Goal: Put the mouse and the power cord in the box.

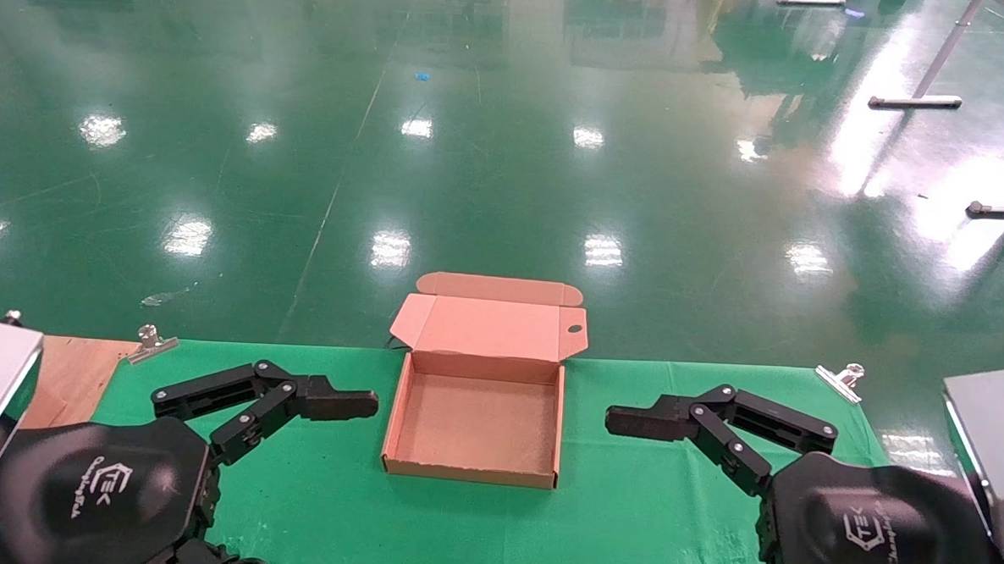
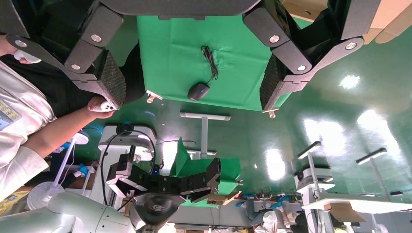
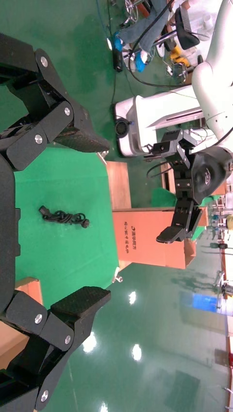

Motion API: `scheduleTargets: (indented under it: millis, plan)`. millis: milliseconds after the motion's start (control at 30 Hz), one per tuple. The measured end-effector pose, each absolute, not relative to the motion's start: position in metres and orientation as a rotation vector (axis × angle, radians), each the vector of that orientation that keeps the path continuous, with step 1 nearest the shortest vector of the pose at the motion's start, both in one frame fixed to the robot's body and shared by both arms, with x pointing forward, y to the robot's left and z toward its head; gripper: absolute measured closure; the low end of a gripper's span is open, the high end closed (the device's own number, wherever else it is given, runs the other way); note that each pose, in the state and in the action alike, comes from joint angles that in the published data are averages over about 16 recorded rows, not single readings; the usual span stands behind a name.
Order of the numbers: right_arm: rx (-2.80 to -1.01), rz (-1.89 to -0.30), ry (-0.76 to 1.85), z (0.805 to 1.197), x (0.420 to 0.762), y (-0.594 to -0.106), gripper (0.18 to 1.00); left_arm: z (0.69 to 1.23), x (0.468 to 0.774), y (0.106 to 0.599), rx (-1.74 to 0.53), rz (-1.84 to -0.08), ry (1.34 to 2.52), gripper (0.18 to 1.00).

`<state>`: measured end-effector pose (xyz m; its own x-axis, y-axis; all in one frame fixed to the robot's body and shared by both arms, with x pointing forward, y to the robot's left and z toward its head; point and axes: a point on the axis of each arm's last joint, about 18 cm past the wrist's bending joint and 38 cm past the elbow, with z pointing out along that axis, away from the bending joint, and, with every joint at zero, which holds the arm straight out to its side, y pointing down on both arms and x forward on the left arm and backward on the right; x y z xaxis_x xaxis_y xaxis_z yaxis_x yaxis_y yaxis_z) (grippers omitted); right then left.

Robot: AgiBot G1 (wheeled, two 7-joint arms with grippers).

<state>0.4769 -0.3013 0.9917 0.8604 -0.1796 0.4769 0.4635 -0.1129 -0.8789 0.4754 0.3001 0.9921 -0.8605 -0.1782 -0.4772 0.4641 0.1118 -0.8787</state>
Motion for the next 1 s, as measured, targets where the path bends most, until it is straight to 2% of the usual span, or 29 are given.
scheduleTargets:
  millis: [1000]
  plan:
    - [-1.596, -0.553, -0.228, 0.9917, 0.4769, -0.3013, 0.178, 0.9921, 0.4754, 0.3001, 0.277, -1.799, 1.925, 0.184]
